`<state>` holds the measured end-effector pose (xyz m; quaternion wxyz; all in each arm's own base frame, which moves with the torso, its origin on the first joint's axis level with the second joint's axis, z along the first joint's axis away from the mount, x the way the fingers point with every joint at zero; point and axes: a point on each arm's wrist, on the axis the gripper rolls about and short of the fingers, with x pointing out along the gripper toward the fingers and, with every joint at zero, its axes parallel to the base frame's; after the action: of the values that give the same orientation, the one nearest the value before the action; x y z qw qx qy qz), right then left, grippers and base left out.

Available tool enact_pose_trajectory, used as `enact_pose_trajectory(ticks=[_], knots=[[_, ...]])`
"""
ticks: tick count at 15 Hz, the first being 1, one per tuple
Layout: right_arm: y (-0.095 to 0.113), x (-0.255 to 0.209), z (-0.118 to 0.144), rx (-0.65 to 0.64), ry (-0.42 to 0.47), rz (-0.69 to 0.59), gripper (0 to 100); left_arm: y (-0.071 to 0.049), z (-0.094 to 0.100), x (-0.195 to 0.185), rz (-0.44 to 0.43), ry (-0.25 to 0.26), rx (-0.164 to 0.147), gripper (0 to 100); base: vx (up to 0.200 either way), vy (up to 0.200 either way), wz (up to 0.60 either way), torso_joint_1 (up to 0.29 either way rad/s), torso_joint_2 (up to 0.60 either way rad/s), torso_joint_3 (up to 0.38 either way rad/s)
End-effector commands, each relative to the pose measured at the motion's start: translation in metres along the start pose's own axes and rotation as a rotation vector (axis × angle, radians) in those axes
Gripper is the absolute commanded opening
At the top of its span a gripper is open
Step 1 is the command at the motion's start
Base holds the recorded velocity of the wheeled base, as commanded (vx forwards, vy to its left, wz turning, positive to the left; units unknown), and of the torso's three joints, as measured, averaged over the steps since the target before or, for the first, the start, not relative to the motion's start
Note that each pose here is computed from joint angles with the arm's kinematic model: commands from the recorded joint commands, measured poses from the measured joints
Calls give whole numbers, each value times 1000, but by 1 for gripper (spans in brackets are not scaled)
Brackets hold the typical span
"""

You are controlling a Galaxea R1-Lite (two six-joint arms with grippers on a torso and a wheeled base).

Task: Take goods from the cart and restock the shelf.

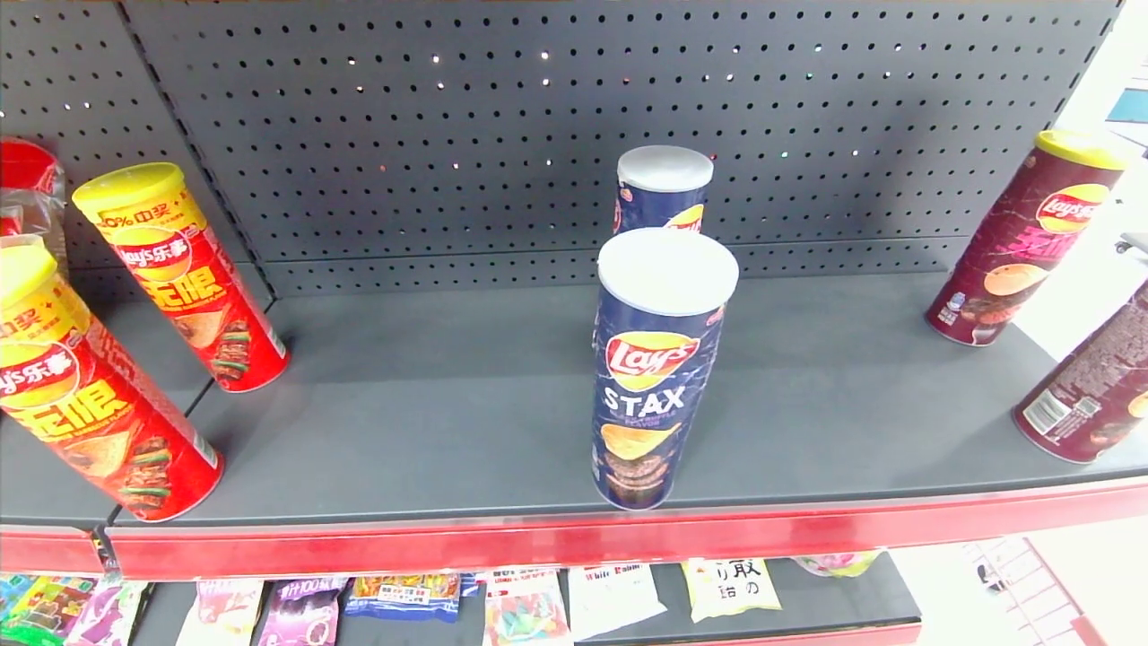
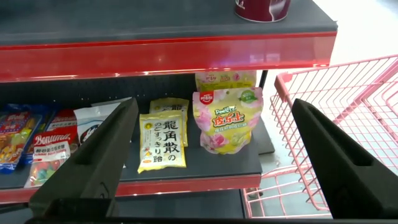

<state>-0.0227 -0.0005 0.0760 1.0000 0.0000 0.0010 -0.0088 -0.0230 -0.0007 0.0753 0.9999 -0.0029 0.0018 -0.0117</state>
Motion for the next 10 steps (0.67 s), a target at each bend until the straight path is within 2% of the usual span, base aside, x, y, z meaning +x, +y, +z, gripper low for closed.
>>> enact_pose_trajectory(ticks=[1,10], knots=[[0,0,0,0,0,1,100,0,0,0,0,1,0,100,0,0,0,0,0,0],[0,0,0,0,0,-1,100,0,0,0,-1,1,1,100,0,0,0,0,0,0]])
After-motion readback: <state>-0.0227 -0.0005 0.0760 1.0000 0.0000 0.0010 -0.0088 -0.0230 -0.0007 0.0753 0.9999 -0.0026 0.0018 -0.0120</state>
